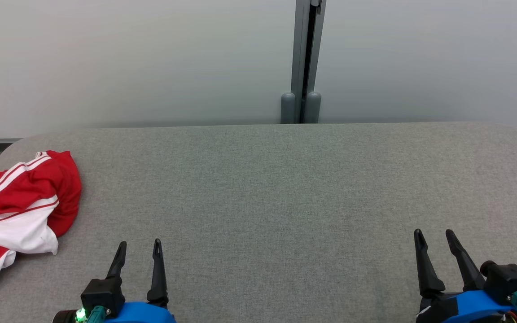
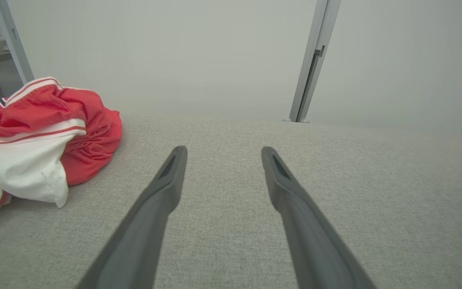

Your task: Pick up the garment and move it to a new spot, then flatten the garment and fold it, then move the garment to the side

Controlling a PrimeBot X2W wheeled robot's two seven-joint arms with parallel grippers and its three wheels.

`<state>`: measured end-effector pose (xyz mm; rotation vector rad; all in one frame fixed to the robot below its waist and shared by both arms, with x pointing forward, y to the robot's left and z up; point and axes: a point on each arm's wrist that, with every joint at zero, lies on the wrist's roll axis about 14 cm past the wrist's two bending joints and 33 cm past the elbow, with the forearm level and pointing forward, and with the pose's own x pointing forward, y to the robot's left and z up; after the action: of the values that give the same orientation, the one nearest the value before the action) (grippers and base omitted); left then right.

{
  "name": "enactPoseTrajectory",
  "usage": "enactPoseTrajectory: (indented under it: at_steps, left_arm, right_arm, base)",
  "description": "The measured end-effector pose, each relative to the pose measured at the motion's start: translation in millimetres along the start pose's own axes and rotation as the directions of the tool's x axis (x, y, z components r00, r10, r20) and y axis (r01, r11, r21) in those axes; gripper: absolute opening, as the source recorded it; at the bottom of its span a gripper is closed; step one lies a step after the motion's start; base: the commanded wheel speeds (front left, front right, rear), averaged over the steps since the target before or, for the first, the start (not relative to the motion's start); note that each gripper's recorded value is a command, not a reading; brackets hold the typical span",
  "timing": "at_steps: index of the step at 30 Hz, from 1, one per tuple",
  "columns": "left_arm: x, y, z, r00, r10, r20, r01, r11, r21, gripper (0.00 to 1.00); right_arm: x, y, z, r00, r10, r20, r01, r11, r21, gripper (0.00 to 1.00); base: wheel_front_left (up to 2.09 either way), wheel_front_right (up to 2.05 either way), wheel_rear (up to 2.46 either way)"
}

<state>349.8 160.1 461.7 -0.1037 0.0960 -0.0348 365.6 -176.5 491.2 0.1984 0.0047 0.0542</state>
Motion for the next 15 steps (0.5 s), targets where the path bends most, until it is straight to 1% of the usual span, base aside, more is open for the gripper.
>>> enactPoseTrajectory:
  at_steps: [15]
  left_arm:
    - [-3.1,1.6,2.4,1.0,0.004,0.018,-0.004,0.999,0.051,1.0]
  right_arm:
    - [-0.6,3.6,1.2,1.0,0.019,0.004,-0.018,0.998,-0.061,1.0]
  base:
    - [0.0,0.0,0.0]
